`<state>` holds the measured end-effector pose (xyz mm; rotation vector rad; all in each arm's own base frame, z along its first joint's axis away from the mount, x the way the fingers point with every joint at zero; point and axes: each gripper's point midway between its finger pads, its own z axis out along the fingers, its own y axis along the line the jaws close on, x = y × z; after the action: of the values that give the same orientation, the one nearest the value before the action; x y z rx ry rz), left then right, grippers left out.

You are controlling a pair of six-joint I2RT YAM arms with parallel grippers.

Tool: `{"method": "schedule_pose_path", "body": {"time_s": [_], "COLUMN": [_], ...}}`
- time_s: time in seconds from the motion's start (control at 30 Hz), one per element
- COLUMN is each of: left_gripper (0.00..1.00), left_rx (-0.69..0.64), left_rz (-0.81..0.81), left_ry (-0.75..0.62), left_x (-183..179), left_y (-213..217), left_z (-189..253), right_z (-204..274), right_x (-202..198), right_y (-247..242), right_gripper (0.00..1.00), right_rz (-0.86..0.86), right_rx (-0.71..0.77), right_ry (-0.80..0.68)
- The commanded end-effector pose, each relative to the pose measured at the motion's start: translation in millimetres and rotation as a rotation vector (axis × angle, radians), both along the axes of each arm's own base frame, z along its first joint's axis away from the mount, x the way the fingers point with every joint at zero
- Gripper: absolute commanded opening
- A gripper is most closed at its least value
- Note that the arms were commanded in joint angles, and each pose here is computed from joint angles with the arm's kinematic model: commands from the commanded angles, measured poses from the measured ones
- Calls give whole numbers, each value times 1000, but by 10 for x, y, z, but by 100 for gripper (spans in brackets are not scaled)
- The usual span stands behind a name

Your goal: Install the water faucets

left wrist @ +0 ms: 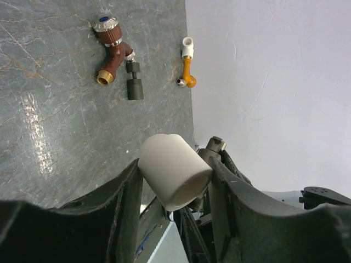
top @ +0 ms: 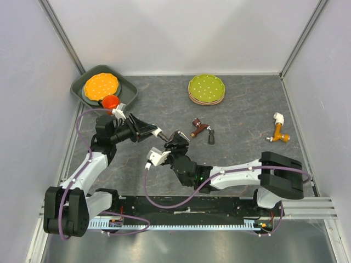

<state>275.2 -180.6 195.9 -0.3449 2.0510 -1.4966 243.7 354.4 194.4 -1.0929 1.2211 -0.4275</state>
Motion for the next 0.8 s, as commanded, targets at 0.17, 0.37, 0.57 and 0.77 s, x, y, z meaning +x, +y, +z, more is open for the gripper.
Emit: {"method": "schedule_pose_path", "body": {"time_s": [0.17,0.37,0.57,0.77], "left_gripper": [2,2,2,2], "left_rx": [-27,-29,-30,-34], "left_rz": [-54,-54,-52,-53], "left_ry": [-160,-169,-177,-180], "left_x": [-7,-12,-10,-17], "left_y": [-47,-47,-46,-47], "left_z": [437,452,461,472], "right_z": [434,527,534,505], "right_x": [37,142,93,96], "right_y": [154,122,205,200], "right_gripper": [2,0,0,0], "right_rz": [211,256,349,367], "right_rx": [558,820,1014,1025], "right_ry": [443,691,927,931]}}
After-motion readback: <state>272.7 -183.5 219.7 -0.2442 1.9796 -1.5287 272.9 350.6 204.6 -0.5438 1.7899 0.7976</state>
